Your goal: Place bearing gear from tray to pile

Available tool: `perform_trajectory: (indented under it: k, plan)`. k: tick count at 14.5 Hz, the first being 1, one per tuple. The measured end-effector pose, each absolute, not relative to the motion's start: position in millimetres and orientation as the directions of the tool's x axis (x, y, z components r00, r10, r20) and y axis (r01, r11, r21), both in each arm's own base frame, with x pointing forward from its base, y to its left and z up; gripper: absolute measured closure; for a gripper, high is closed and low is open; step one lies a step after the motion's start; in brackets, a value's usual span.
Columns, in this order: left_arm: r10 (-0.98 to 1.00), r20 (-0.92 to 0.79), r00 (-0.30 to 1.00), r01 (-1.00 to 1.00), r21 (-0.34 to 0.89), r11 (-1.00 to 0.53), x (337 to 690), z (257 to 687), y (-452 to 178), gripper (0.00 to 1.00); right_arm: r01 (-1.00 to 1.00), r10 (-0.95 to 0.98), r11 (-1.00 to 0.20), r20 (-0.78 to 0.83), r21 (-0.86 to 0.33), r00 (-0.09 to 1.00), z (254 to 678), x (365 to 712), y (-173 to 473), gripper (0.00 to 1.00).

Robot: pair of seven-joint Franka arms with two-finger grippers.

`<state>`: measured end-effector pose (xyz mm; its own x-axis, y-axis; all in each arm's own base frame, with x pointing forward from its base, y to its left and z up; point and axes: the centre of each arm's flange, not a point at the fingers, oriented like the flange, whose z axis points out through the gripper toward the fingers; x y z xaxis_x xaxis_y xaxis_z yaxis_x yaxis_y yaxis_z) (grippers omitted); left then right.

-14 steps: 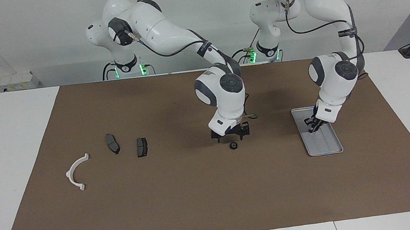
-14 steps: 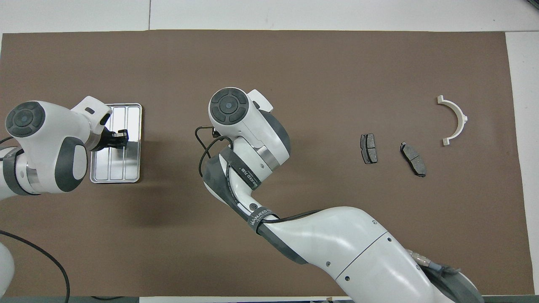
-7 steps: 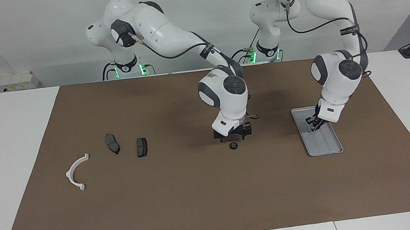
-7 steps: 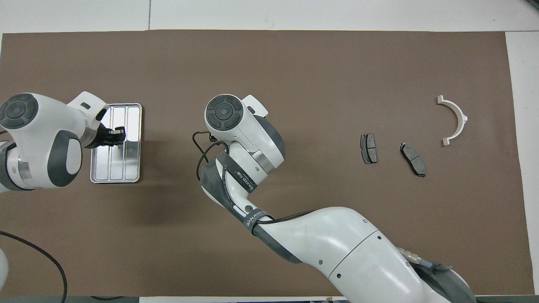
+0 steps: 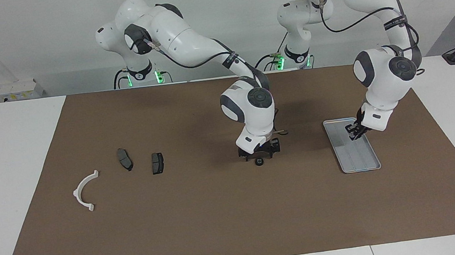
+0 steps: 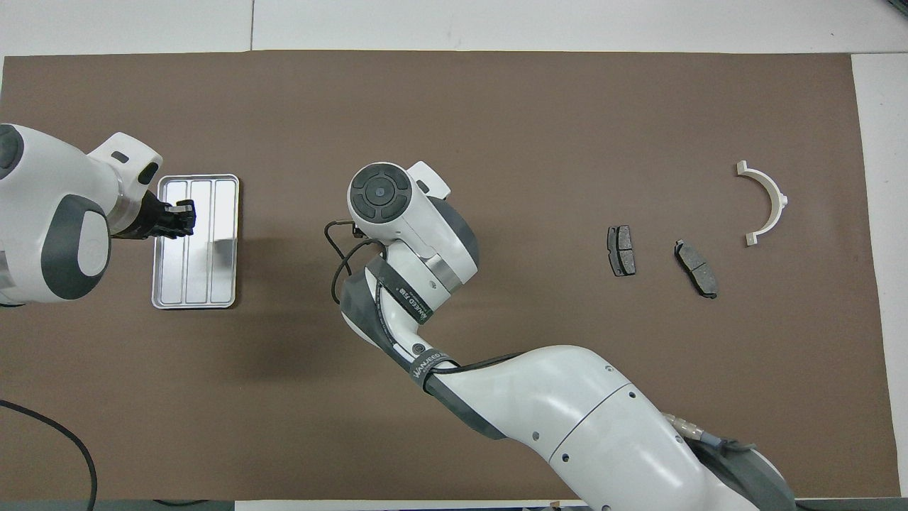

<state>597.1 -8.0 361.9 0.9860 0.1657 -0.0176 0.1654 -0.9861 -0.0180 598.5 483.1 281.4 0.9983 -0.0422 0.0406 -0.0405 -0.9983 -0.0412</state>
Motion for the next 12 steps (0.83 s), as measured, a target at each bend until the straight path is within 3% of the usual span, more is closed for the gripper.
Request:
perform_trajectory:
  k: [5, 6, 12]
  plan:
    - [0.167, -0.019, 0.986, 0.166, -0.018, -0.986, 597, 362, -8, 0.76, -0.04, -0.043, -0.998, 0.05, -0.05, 0.998, 287, 600, 485, 0.61]
    - [0.167, -0.019, 0.986, 0.166, -0.018, -0.986, 597, 362, -8, 0.76, -0.04, -0.043, -0.998, 0.051, -0.051, 0.998, 290, 600, 485, 0.66]
    - [0.251, -0.012, 0.968, 0.251, 0.01, -0.968, 600, 374, -43, 0.76, -0.062, -0.066, -0.997, 0.071, -0.046, 0.995, 296, 614, 470, 0.67]
